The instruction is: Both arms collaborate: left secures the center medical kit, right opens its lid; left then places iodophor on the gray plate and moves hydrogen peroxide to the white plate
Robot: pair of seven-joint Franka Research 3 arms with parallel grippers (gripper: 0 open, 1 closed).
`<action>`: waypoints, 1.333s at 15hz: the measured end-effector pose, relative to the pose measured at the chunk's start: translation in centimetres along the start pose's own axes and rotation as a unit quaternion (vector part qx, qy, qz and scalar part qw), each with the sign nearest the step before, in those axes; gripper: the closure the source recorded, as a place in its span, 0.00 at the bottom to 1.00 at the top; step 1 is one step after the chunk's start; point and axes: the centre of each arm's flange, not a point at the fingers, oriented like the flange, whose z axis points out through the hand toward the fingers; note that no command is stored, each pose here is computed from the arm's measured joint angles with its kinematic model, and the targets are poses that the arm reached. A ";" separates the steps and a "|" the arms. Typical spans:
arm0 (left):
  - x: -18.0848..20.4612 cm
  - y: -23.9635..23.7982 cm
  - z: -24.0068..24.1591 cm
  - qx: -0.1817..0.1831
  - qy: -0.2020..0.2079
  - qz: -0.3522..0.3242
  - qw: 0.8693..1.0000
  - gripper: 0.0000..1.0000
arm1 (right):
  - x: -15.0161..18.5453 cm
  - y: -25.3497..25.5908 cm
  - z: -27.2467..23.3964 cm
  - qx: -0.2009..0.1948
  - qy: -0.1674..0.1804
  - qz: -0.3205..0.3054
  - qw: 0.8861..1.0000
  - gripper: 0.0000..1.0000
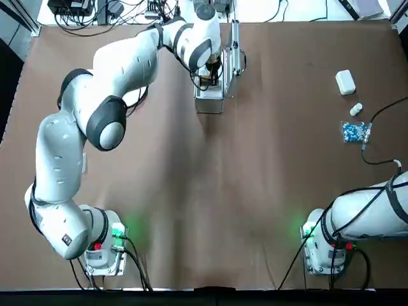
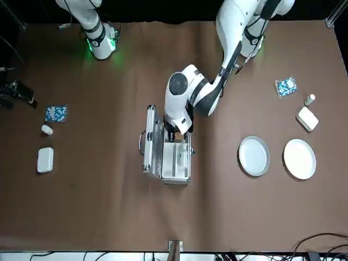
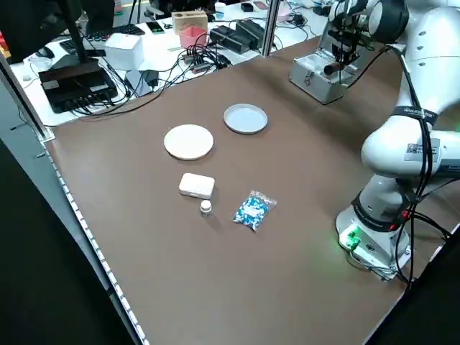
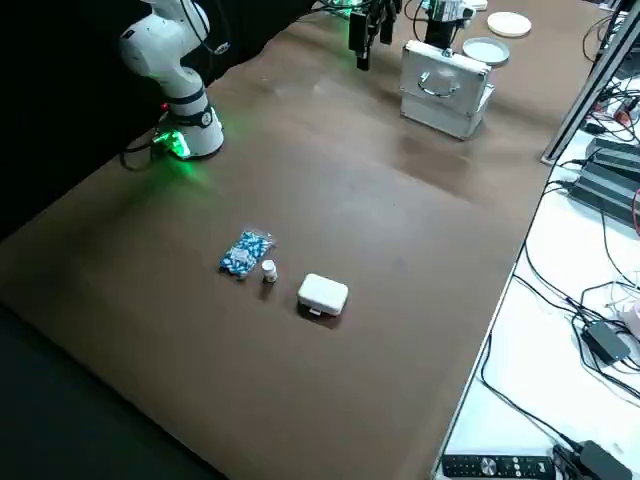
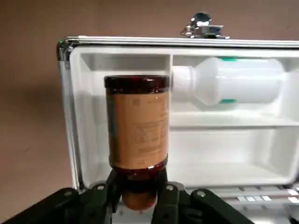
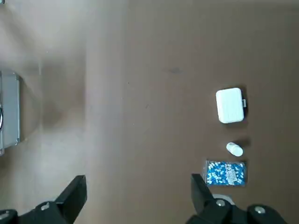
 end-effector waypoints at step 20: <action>25.9 15.5 -15.0 -0.001 -0.098 -0.037 0.994 0.67 | 0.0 2.5 -0.2 -0.025 0.008 -0.012 1.000 0.01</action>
